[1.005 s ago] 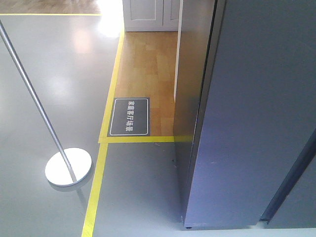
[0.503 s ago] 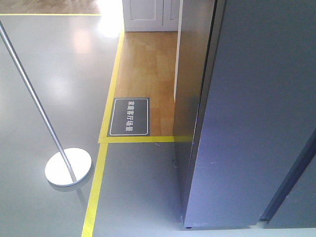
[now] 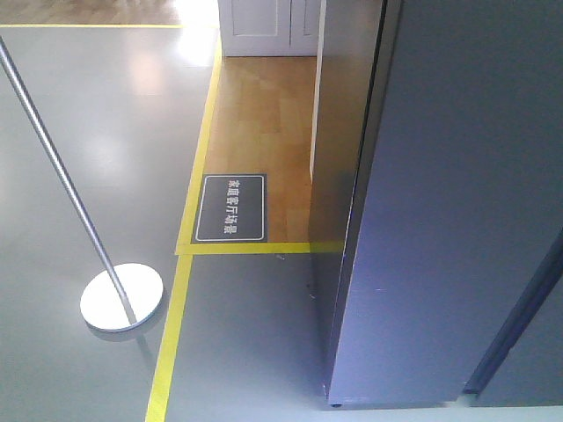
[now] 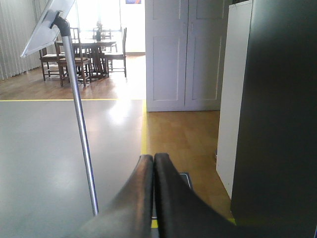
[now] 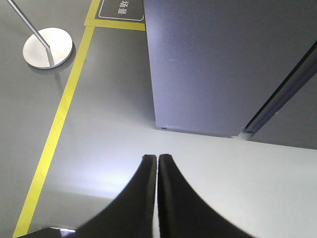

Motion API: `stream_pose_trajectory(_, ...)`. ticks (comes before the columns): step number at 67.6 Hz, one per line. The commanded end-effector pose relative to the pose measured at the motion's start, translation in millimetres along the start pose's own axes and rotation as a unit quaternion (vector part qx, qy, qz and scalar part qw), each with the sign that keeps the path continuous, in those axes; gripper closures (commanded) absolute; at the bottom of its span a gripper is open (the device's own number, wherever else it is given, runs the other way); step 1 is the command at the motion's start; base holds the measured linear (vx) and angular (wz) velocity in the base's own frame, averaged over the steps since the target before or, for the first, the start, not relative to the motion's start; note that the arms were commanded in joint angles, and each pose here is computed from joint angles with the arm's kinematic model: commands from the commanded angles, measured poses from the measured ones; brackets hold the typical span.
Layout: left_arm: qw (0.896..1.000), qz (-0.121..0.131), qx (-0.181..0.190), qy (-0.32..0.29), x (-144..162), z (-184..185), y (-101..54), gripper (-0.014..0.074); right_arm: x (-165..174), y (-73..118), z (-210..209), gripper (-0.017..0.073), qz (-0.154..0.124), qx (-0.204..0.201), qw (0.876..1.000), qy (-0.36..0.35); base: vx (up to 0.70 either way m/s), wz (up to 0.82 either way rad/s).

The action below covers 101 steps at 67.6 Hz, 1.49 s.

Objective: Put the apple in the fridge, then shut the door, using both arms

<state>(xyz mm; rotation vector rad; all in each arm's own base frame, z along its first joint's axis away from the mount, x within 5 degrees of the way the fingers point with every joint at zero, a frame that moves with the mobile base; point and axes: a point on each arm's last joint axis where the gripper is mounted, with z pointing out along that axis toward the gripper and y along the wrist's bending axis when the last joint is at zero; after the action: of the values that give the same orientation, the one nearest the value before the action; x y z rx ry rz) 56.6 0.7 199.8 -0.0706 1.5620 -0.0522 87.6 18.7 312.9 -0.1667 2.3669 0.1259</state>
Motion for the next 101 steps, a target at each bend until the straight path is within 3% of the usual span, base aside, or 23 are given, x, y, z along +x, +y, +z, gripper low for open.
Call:
stream_pose_trajectory(1, 0.999, -0.008, 0.006, -0.041, -4, -1, -0.6, 0.0600, -10, 0.2, -5, 0.0562, -0.007, 0.000, 0.999, -0.037, 0.00, 0.00)
stream_pose_trajectory(44, 0.999, -0.008, 0.006, -0.041, -4, -1, -0.6, 0.0600, -10, 0.1, -5, 0.0562, -0.008, 0.000, 0.999, -0.038, 0.00, 0.00)
stream_pose_trajectory(56, 0.999, -0.008, 0.006, -0.041, -4, -1, -0.6, 0.0600, -7, -5.5, -19, 0.0562, -0.017, 0.025, 0.996, -0.083, 0.00, 0.00)
stream_pose_trajectory(66, 0.999, -0.008, 0.006, -0.041, -4, -1, -0.6, 0.0600, -2, -11.7, -33, 0.0562, 0.003, 0.056, 0.983, -0.176, 0.00, 0.00)
stream_pose_trajectory(77, 0.999, -0.009, 0.007, -0.041, -4, -1, -0.6, 0.0600, 25, -17.0, -13, 0.0562, 0.003, 0.088, 0.964, -0.252, 0.00, 0.00)
stream_pose_trajectory(87, 0.999, -0.009, 0.007, -0.041, -4, -1, -0.6, 0.0600, 51, -17.4, 10, 0.0562, 0.018, 0.085, 0.944, -0.318, 0.00, 0.00)
stream_pose_trajectory(101, 0.999, -0.009, 0.007, -0.041, -4, -1, -0.6, 0.0600, 82, -17.2, 37, 0.0562, 0.026, 0.073, 0.928, -0.364, 0.00, 0.00)
